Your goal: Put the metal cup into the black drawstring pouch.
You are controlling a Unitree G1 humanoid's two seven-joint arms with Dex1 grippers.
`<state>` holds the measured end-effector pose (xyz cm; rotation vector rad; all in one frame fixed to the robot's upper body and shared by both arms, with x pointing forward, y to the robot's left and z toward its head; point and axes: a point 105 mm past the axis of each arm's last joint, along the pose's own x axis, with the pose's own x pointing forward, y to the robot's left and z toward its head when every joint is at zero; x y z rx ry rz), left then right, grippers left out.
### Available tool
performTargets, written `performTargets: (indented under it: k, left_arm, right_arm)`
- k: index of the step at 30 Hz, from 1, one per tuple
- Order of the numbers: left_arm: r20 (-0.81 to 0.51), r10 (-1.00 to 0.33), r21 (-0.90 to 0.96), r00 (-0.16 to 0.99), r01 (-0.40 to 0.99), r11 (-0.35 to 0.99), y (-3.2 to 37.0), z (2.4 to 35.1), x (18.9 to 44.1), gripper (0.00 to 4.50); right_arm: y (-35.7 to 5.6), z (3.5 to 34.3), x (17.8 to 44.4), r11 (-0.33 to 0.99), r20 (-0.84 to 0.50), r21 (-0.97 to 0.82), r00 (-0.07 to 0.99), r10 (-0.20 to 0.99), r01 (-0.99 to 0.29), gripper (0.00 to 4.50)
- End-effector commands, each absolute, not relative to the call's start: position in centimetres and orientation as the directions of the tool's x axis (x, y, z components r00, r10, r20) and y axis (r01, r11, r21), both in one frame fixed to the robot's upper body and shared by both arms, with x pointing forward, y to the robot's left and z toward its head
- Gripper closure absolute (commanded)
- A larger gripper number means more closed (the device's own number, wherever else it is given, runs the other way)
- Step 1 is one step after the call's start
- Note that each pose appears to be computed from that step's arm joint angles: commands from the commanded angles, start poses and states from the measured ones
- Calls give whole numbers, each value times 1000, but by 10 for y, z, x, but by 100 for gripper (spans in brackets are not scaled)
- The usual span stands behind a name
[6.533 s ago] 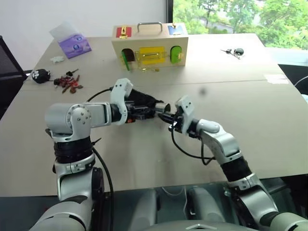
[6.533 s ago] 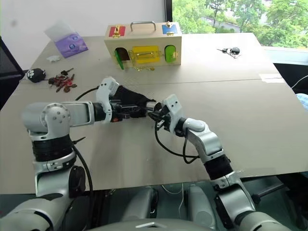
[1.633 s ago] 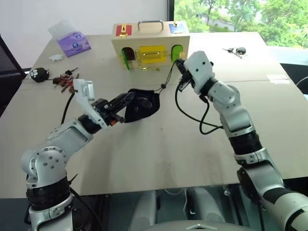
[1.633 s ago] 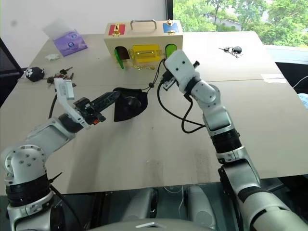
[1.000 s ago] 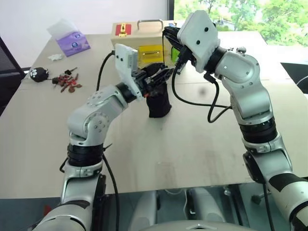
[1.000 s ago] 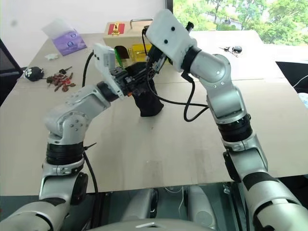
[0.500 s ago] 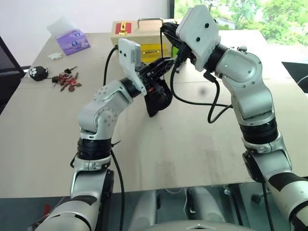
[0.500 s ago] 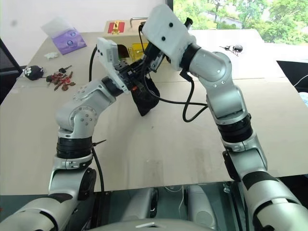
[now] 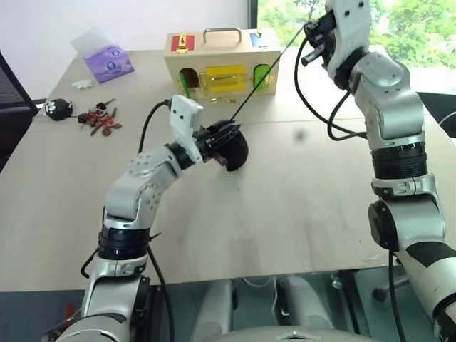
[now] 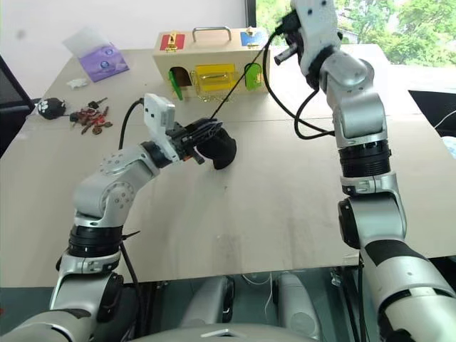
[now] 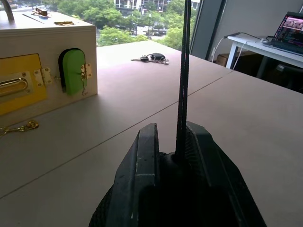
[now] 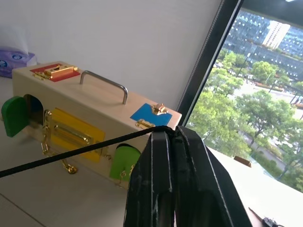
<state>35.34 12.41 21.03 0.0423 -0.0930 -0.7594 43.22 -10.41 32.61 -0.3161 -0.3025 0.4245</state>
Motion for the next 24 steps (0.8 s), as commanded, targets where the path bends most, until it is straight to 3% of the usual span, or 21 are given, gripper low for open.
performTargets:
  k: [1, 5, 11, 14, 17, 18, 19, 20, 21, 24]
  left_arm:
    - [24, -586, 96, 810, 582, 808, 167, 215, 356, 429]
    - [-26, -614, 169, 789, 609, 775, 166, 225, 349, 429]
    - [-246, -595, 342, 765, 643, 685, 144, 171, 351, 429]
    - [-275, -648, 313, 710, 703, 638, 123, 150, 344, 429]
    - [-200, -716, 194, 669, 743, 640, 109, 160, 331, 286]
    - [-179, -718, 177, 673, 740, 649, 110, 164, 329, 243]
    - [-160, -712, 166, 683, 730, 663, 114, 168, 326, 232]
    - [-148, -708, 156, 691, 723, 673, 117, 171, 324, 170]
    - [-137, -703, 146, 697, 717, 682, 119, 173, 322, 160]
    - [-60, -684, 80, 727, 686, 723, 132, 186, 310, 39]
  right_arm:
    - [-188, 383, 417, 955, 429, -292, 884, 185, -58, 450]
    - [-209, 355, 416, 945, 351, -323, 921, 168, -49, 450]
    - [-193, 251, 398, 884, 49, -358, 940, 339, -300, 450]
    - [-181, 209, 381, 837, -57, -348, 900, 432, -423, 450]
    - [-175, 165, 358, 791, -157, -348, 863, 481, -504, 354]
    - [-174, 159, 352, 785, -167, -343, 856, 489, -516, 308]
    - [-173, 156, 345, 777, -172, -331, 844, 508, -535, 301]
    - [-172, 155, 341, 773, -172, -325, 838, 519, -545, 235]
    - [-173, 153, 338, 772, -170, -319, 835, 524, -549, 224]
    - [-176, 146, 324, 768, -188, -288, 820, 541, -572, 99]
